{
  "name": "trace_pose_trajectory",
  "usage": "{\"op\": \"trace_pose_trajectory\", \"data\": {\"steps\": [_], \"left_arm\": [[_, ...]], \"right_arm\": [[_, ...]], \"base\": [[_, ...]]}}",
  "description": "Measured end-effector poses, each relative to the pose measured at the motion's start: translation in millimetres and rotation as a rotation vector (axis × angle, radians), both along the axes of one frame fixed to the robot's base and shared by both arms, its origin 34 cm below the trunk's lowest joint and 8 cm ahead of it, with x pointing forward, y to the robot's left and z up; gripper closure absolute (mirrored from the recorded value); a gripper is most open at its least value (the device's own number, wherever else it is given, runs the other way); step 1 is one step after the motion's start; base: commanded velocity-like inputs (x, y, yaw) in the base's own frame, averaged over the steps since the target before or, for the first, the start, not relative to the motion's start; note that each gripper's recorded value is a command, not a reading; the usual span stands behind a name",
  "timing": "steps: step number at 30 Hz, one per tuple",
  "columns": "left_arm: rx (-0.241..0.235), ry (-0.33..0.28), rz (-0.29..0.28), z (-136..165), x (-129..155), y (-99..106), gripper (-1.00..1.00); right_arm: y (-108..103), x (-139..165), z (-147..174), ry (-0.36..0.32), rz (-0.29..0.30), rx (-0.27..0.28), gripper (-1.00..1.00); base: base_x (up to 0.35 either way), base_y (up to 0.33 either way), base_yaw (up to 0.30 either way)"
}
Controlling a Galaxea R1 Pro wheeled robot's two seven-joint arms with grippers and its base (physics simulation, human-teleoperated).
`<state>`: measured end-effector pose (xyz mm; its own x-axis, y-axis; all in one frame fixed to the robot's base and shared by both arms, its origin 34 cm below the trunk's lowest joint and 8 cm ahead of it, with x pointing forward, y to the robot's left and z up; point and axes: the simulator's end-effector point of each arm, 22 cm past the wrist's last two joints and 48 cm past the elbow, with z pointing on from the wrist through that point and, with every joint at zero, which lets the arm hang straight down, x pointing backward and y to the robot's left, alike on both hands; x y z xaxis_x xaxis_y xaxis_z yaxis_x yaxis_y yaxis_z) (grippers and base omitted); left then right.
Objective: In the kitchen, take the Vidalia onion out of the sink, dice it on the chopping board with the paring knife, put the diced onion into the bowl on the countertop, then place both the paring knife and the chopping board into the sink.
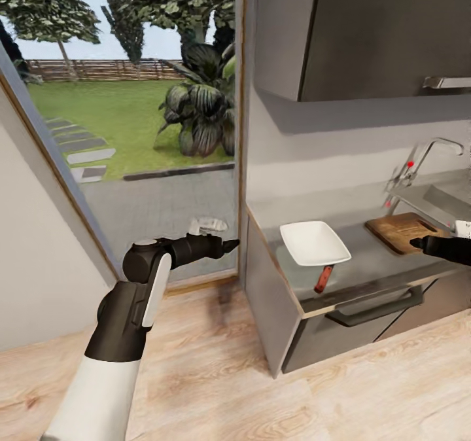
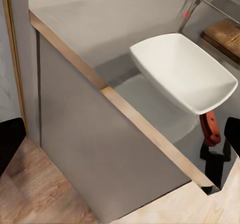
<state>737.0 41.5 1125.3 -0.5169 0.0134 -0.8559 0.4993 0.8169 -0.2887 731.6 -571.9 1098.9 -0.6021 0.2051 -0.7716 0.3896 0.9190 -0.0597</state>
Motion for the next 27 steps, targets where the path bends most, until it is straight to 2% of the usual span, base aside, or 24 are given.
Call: {"op": "trace_pose_trajectory", "data": {"steps": [5, 14, 19, 27], "left_arm": [[0.001, -0.003, -0.003, 1.6, -0.9, -1.5, -1.00], [0.001, -0.004, -0.005, 1.8, -0.9, -2.3, -1.00], [0.000, -0.003, -0.004, 1.9, -0.9, -1.9, -1.00], [0.000, -0.008, -0.003, 4.9, -1.4, -1.6, -1.00]], "right_arm": [[8.1, 0.6, -13.2, 0.016, -0.007, 0.021, -1.00], [9.1, 0.9, -15.0, 0.018, -0.009, 0.023, -1.00], [9.2, 0.9, -15.1, 0.018, -0.009, 0.023, -1.00], [9.1, 0.3, -11.9, 0.013, -0.009, 0.023, -1.00]], "base": [[0.201, 0.207, -0.075], [0.017, 0.024, -0.004], [0.036, 0.226, -0.019], [0.076, 0.189, -0.197]]}}
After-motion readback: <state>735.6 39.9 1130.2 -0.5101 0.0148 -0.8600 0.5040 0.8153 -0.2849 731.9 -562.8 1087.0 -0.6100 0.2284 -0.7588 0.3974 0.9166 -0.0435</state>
